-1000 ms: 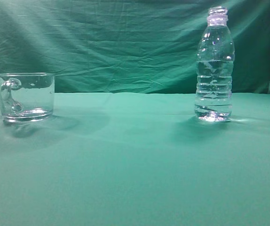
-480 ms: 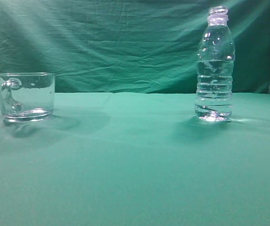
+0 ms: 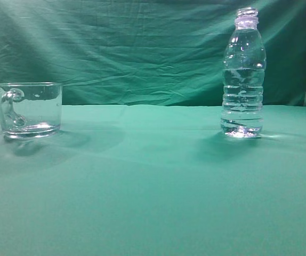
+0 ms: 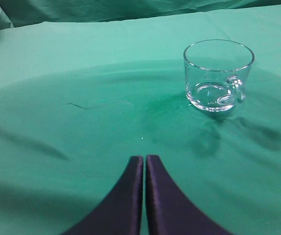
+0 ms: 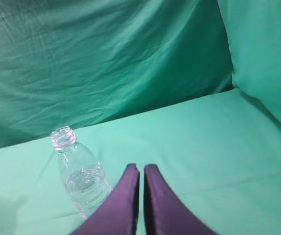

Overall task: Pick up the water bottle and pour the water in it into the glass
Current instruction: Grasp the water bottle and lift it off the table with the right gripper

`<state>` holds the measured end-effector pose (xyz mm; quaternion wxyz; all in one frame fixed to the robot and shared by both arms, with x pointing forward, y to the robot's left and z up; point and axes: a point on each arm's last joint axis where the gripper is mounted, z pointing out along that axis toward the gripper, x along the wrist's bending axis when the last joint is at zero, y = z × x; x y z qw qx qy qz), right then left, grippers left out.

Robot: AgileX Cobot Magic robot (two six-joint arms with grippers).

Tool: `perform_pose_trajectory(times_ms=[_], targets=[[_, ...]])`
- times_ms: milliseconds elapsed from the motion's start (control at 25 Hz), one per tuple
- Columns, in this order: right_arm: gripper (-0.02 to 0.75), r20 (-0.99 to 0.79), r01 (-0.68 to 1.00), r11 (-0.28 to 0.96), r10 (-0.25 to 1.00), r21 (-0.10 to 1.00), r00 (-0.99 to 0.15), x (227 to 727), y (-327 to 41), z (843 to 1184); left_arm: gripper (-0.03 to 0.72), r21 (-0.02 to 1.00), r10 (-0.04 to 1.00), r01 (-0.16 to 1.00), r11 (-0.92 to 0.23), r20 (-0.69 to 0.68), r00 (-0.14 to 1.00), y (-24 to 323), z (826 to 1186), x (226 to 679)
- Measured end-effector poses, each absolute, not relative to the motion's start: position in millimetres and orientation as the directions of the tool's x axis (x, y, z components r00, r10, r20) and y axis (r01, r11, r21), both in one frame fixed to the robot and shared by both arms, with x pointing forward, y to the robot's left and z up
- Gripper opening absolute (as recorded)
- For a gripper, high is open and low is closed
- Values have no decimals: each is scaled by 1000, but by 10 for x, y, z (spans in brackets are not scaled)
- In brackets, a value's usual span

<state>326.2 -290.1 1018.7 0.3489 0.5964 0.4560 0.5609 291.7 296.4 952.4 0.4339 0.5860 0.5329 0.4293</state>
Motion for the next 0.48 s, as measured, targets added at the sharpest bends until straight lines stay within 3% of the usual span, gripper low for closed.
perform_pose_trajectory(times_ms=[280, 400, 480], targets=[[0, 350, 206, -335, 936, 919, -44, 3593, -2850, 10200, 0, 966, 997, 252, -56, 41, 63, 2964, 9524, 2917], [0, 302, 229, -268, 944, 936, -132, 3720, -2734, 10158, 0, 966, 997, 252, -56, 41, 63, 2964, 9524, 2917], [0, 211, 263, -145, 947, 954, -241, 3789, -2595, 10088, 0, 966, 997, 252, -56, 41, 63, 2964, 9524, 2917]])
